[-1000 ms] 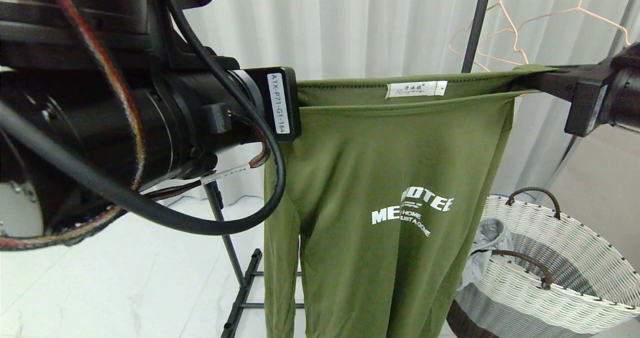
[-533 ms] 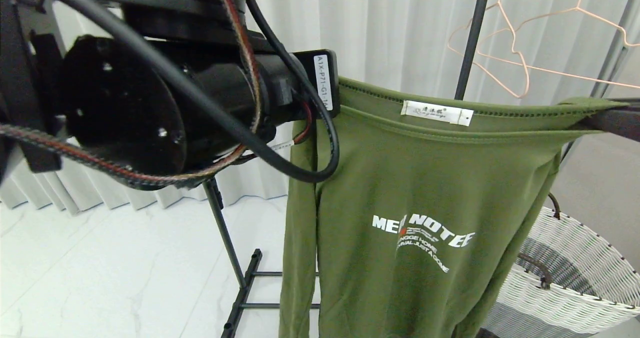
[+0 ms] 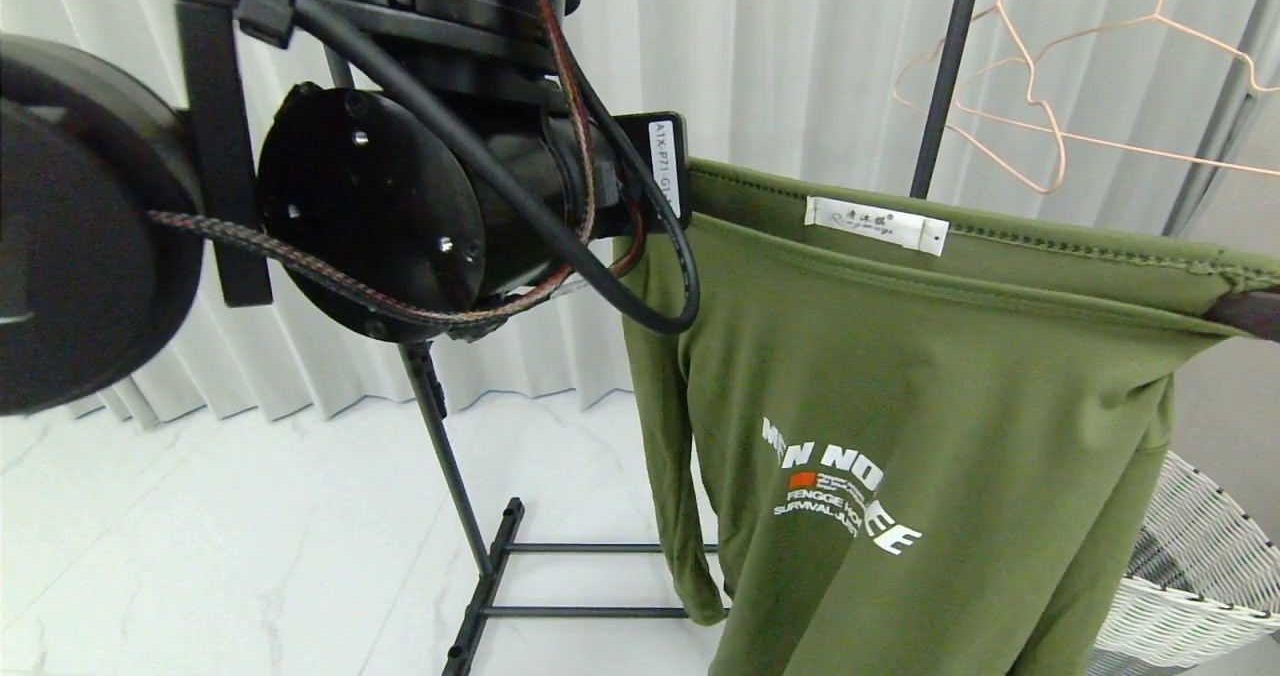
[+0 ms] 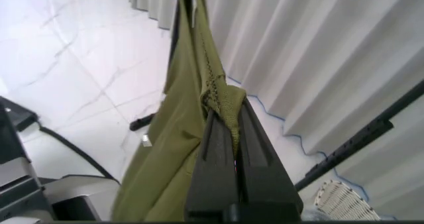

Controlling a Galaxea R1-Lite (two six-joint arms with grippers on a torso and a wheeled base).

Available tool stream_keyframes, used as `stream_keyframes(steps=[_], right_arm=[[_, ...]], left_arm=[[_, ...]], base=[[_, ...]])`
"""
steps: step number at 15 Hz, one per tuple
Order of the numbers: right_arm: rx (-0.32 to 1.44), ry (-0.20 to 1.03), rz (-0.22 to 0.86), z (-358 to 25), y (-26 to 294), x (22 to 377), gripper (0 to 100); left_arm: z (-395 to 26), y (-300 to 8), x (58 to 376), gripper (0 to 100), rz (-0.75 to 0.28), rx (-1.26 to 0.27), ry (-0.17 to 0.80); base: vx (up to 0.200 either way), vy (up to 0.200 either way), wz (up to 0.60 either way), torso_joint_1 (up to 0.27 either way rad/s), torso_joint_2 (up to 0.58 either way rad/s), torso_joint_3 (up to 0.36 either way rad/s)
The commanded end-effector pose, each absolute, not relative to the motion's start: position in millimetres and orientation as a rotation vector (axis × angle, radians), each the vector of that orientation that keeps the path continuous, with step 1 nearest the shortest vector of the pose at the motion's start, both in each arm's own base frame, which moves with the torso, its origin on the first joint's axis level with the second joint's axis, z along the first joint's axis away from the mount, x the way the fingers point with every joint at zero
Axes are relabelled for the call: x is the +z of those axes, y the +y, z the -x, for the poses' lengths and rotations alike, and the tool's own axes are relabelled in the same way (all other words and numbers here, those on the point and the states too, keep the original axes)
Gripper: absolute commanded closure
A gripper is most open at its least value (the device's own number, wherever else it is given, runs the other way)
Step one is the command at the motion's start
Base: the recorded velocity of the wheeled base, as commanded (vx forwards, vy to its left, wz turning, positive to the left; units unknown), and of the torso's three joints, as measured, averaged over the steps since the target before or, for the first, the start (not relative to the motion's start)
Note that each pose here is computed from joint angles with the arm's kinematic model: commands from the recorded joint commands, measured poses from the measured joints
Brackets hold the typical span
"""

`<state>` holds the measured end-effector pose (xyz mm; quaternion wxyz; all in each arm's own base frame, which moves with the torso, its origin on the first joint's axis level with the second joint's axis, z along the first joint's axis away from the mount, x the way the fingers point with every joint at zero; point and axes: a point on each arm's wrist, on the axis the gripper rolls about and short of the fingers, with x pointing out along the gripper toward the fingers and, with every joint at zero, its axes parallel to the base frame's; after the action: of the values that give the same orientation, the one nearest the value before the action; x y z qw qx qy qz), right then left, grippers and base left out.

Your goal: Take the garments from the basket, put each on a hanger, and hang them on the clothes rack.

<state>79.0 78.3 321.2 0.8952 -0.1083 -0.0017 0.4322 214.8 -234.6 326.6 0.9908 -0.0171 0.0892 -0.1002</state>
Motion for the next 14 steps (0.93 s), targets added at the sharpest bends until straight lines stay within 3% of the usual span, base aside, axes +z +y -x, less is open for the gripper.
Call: stream_keyframes(steps=[1,6,8,12,14], right_arm=[[0.863,-0.003,0.225,-81,78,322,100],[0.762,-0.056,0.206,-121,99,329,100],[0.76,-0.06,0.17,-137,111,338,100],[0.758,-0.089,0.13,-171,139,359,100],[0.759,-0.101,0.126,-181,147,363,100]], left_arm=[[-212,-233,328,100,0.03,-0.206,0.184],[-192,-211,326,100,0.015,-0.245,0.21],[-177,-196,329,100,0.03,-0.333,0.217],[-139,-159,347,100,0.1,-0.675,0.191],[-131,-152,347,100,0.104,-0.706,0.189]], base=[[0.0,0.0,0.0,0.0,0.0,0.0],[0.0,0.0,0.0,0.0,0.0,0.0],[0.0,0.0,0.0,0.0,0.0,0.0],[0.0,0.0,0.0,0.0,0.0,0.0],[0.0,0.0,0.0,0.0,0.0,0.0]])
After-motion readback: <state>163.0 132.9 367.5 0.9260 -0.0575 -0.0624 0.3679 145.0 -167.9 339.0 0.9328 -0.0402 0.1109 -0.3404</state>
